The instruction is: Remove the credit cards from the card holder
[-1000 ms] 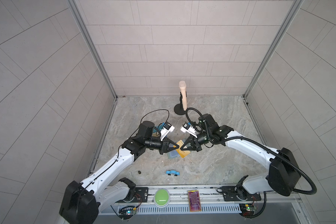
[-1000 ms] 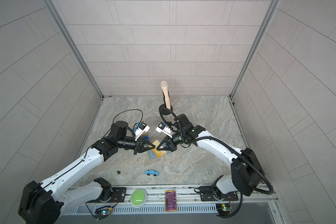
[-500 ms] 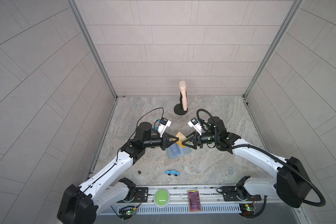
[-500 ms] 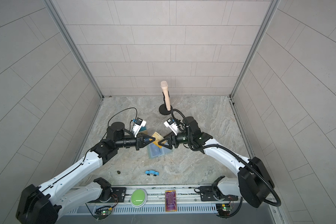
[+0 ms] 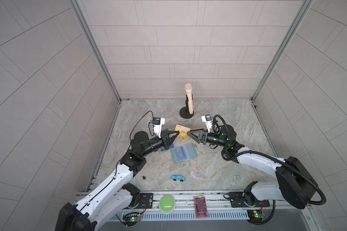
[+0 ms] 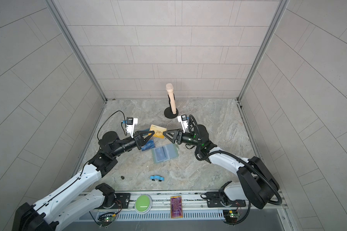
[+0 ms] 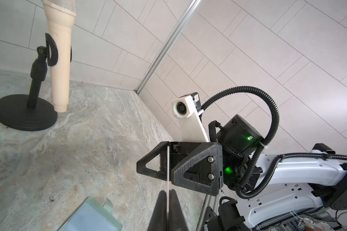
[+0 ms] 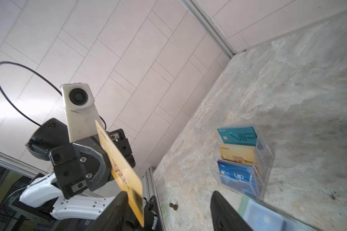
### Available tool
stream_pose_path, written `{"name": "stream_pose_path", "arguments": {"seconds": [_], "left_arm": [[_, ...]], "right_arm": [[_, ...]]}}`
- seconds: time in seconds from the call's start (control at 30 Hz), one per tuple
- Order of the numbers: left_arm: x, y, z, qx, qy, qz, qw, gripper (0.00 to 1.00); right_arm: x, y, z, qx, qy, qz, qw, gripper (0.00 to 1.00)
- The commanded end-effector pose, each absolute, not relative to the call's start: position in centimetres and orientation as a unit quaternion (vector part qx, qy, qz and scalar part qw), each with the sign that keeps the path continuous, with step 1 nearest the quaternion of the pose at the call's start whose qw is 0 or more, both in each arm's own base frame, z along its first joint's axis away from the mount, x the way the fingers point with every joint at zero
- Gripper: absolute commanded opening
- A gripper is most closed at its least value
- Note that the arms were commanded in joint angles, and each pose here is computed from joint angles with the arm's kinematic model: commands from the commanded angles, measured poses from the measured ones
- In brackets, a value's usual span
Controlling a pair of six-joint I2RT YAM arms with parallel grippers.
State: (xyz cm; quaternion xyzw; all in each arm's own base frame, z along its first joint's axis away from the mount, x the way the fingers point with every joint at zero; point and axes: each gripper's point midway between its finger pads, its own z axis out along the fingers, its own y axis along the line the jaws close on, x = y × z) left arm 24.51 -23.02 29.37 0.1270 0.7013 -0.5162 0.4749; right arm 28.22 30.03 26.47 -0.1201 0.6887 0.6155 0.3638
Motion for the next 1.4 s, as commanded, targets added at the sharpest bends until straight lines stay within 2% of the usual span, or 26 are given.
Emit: {"name": "stream_pose_path", "arguments": {"seconds": [0.0, 0.37, 1.1, 1.23, 1.37], "left_arm": [[24.7, -22.6, 31.3, 0.107, 0.674, -0.531, 0.502, 0.0], [25.3, -22.5, 33.2, 0.081, 0.644, -0.563, 0.511, 0.0], [25.2, -22.8, 33.0, 0.079, 0.639, -0.576, 0.504, 0.0], [25.3, -22.8, 32.8, 0.077, 0.64, -0.575, 0.503, 0.05], [25.3, -22.7, 32.6, 0.077, 0.644, -0.571, 0.503, 0.2]], "right_arm": [[27.4, 30.7, 31.3, -0.135, 0.626, 0.667, 0.381, 0.64], [26.5, 31.9, 32.8, -0.151, 0.597, 0.696, 0.369, 0.45], [26.4, 32.0, 34.5, -0.152, 0.537, 0.744, 0.368, 0.18], [26.3, 31.9, 34.4, -0.152, 0.54, 0.741, 0.37, 0.14], [26.3, 32.0, 34.3, -0.153, 0.542, 0.739, 0.369, 0.09]]}}
